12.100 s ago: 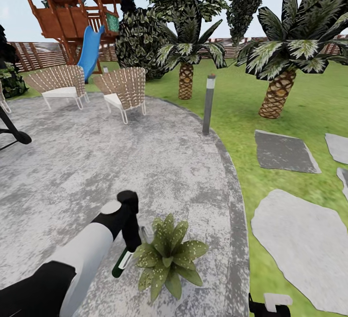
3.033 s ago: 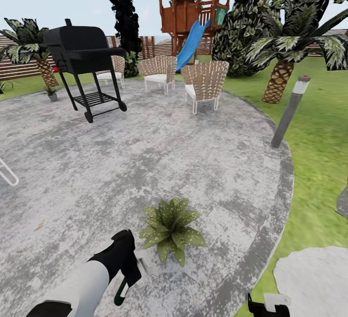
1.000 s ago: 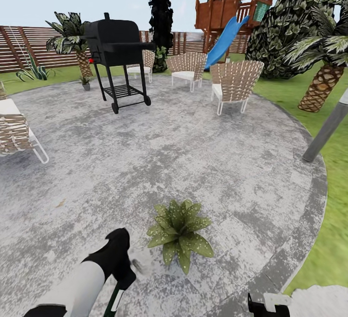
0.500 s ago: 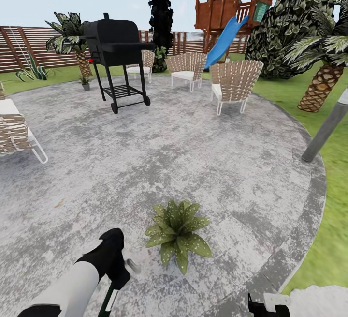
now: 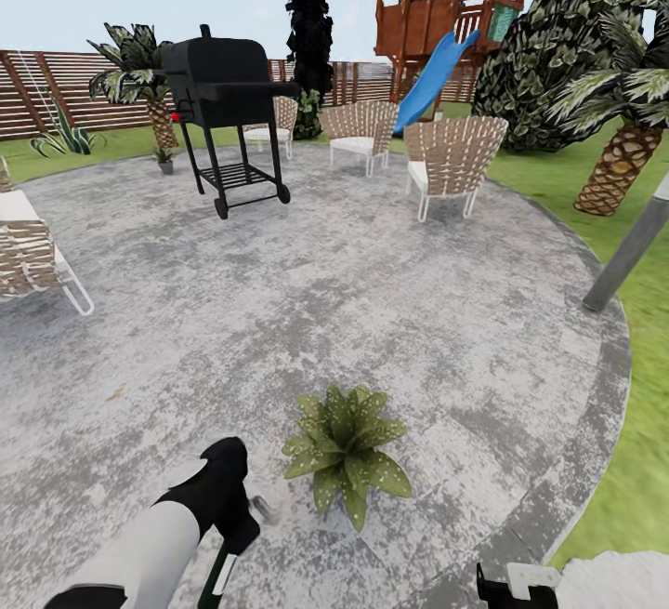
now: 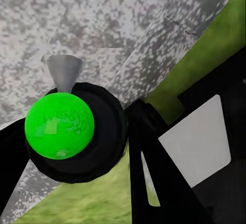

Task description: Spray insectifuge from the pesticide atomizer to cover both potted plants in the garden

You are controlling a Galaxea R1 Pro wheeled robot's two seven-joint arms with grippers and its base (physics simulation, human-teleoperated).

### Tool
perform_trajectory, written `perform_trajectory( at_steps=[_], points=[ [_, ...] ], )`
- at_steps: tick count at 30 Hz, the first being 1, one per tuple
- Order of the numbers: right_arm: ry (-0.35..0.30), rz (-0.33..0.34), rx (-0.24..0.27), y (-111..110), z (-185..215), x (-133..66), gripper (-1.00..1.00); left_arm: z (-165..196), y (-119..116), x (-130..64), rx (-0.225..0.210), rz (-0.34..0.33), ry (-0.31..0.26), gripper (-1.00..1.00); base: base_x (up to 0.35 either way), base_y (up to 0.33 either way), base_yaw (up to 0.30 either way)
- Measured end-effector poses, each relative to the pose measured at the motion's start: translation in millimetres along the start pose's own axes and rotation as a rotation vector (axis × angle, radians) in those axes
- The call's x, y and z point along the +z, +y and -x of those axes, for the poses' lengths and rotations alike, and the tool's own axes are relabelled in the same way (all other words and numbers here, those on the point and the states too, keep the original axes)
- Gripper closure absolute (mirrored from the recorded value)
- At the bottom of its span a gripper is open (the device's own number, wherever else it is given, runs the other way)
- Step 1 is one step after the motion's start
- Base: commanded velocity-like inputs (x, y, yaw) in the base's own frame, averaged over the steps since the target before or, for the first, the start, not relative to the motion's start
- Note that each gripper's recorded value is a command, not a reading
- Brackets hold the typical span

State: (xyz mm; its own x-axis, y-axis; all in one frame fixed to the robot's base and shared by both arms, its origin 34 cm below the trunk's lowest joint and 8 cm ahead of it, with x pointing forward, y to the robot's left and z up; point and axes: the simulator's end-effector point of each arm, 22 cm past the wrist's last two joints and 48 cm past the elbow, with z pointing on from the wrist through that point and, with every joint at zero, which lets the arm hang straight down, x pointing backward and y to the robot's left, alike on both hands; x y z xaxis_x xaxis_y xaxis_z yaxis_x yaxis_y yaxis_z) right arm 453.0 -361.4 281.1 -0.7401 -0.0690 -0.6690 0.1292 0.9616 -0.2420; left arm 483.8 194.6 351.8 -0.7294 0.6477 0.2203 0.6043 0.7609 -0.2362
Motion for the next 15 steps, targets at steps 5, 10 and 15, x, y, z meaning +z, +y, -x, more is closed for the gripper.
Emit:
perform_trajectory(
  at_steps=[5,10,15],
  points=[
    [0.000,0.000,0.000,-0.2,0.2,-0.1,-1.00,2.0,-2.5,-0.2,0.006,-0.001,-0.002,1.00,0.176,-0.139,0.000],
    [0.000,0.000,0.000,0.0,0.0,0.0,-1.00,2.2,-2.7,-0.1,0.006,-0.001,-0.002,1.00,0.124,-0.108,0.000],
    [0.000,0.000,0.000,0.0,0.0,0.0,-1.00,2.4,-3.0,0.0,0.007,-0.002,-0.003,1.00,0.009,-0.008,0.000]
  ],
)
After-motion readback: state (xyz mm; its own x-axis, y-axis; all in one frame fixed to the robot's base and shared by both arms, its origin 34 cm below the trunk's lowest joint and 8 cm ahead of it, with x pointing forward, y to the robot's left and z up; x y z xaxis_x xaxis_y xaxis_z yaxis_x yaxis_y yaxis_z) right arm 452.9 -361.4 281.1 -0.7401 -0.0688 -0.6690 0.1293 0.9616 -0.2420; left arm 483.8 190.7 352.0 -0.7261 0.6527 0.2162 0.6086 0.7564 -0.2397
